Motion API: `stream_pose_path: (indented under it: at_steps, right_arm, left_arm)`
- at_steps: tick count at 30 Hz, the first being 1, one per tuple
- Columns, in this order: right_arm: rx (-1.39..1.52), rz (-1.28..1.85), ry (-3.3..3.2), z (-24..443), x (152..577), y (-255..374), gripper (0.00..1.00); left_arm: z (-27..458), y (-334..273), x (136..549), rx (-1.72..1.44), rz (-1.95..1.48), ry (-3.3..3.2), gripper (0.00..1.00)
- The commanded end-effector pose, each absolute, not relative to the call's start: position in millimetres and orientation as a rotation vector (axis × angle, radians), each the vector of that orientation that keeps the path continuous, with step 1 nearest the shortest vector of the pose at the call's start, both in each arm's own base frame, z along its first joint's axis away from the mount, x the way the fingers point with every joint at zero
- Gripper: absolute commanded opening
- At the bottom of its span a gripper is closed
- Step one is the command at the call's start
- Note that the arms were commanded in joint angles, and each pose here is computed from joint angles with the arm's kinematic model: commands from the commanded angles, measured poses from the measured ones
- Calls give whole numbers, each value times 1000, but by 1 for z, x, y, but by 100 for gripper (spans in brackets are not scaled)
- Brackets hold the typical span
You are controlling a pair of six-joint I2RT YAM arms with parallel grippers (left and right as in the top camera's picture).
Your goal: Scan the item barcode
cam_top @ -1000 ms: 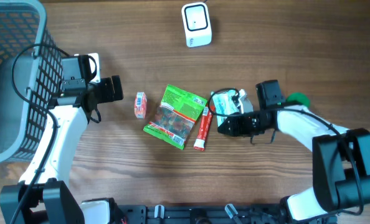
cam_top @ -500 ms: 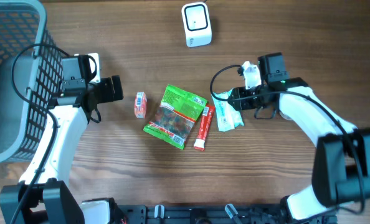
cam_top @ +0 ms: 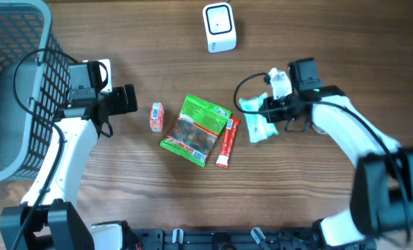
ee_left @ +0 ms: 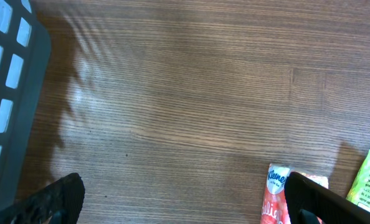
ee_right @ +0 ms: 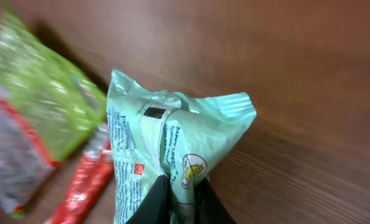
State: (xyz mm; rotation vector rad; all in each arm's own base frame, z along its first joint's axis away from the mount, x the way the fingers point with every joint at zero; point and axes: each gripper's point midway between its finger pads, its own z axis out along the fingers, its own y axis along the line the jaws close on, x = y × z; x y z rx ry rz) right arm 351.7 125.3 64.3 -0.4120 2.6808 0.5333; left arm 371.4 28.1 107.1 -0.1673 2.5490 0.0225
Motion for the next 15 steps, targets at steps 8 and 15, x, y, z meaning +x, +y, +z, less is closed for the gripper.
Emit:
stream_pose_path:
  at_steps: [8, 15]
  right_arm:
    - [-91, 467, 2622, 132, 328, 103, 4]
    - [323, 445, 2791, 35, 307, 90, 5]
  left_arm:
    - [118, 31, 376, -168, 34, 2516, 100]
    - [118, 31, 376, -168, 34, 2516, 100]
